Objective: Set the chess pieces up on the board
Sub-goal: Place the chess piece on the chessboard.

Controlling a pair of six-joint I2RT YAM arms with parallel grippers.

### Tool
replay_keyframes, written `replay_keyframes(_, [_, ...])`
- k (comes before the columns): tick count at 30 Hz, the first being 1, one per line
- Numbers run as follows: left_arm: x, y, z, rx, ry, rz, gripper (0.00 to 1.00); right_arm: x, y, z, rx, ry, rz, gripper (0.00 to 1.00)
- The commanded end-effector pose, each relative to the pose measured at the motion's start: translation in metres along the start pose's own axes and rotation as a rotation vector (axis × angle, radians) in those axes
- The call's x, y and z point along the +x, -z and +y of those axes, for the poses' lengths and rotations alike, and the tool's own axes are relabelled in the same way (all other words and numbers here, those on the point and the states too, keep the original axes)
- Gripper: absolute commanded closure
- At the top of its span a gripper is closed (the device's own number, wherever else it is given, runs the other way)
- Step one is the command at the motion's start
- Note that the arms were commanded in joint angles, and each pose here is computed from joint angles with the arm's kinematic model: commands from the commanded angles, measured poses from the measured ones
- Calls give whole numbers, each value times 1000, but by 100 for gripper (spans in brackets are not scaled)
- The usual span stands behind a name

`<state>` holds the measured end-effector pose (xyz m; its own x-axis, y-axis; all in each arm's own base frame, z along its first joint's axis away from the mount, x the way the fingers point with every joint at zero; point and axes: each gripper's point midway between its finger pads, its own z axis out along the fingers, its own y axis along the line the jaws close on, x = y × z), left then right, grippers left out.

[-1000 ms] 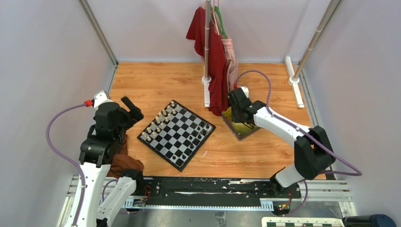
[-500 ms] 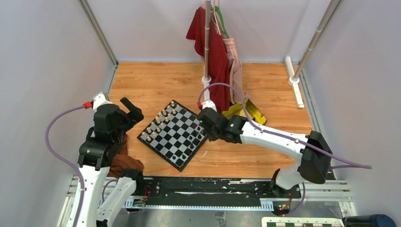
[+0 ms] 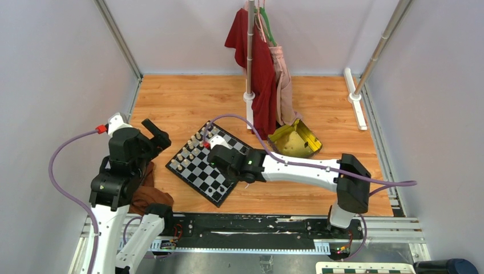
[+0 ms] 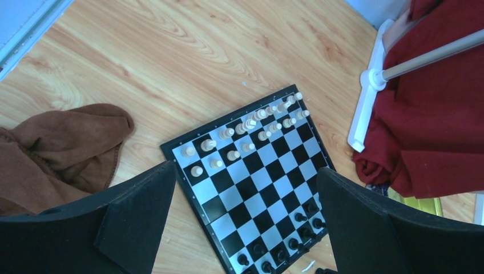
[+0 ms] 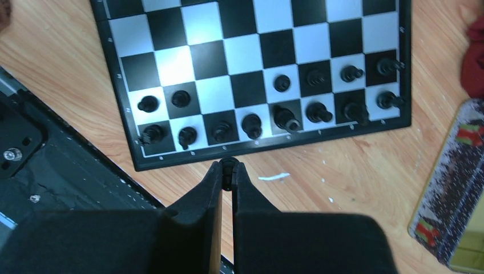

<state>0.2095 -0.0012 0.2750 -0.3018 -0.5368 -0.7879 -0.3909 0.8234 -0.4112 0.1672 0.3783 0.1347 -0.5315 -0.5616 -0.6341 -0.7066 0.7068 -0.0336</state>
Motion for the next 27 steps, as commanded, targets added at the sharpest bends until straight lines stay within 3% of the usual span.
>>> replay_keyframes(1, [-17, 13, 2, -10, -12, -40, 0, -9, -6, 23, -44, 78, -5, 100])
replay_keyframes(27, [-15, 24, 13, -29, -64, -43, 0, 2, -74, 36, -49, 191, 66, 100])
